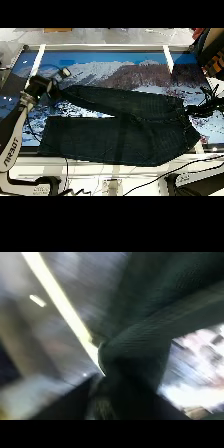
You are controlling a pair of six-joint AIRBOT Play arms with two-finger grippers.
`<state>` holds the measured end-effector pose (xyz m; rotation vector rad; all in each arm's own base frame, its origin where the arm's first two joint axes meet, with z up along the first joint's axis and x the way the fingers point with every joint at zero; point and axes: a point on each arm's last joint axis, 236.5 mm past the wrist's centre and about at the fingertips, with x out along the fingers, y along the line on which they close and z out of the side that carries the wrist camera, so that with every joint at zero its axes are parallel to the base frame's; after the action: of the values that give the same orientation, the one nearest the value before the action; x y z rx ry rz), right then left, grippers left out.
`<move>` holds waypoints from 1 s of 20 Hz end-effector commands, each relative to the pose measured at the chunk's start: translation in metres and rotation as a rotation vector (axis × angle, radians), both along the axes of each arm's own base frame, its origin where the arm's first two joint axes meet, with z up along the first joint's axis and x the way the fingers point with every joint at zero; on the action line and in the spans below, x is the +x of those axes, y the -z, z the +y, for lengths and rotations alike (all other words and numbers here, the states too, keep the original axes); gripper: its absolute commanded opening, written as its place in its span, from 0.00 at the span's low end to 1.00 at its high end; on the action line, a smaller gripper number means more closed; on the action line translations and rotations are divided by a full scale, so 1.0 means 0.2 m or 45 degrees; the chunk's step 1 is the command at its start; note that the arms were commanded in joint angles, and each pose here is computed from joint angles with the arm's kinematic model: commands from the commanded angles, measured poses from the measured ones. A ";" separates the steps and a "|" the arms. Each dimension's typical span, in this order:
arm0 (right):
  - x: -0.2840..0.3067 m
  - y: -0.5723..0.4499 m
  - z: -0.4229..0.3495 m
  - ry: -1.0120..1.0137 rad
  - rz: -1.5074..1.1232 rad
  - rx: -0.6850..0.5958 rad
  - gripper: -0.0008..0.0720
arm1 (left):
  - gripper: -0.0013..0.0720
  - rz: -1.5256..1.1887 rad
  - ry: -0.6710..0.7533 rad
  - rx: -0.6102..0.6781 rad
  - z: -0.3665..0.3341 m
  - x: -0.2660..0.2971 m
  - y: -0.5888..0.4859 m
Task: Fold the clothes and pants, and hang the long-sleeved shirts on hangers.
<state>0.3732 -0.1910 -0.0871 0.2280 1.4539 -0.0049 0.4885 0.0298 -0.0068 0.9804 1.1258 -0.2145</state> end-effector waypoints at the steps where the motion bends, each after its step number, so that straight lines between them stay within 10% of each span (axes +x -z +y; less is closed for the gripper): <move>1: 0.00 0.00 0.00 0.002 -0.004 -0.003 0.82 | 0.92 0.286 -0.153 -0.003 0.04 -0.25 0.33; 8: 0.02 0.00 -0.02 0.006 -0.025 -0.019 0.82 | 0.91 -0.199 -0.292 -0.055 0.14 0.01 -0.15; 14: 0.02 0.00 -0.03 0.005 -0.025 -0.026 0.82 | 0.91 -0.643 -0.710 -0.541 0.32 -0.06 -0.67; 15: 0.02 0.00 -0.03 0.005 -0.025 -0.026 0.82 | 0.83 -0.581 -0.820 -0.629 0.36 -0.11 -0.60; 17: 0.02 0.00 -0.03 0.005 -0.025 -0.026 0.82 | 0.13 -0.440 -1.035 -0.781 0.43 -0.22 -0.44; 20: 0.03 0.00 -0.03 0.007 -0.032 -0.031 0.82 | 0.07 -0.327 -1.294 -0.864 0.56 -0.35 -0.26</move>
<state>0.3777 -0.1957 -0.0871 0.2138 1.4341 -0.0197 0.4419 0.1299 0.0699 0.0419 0.9939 0.2796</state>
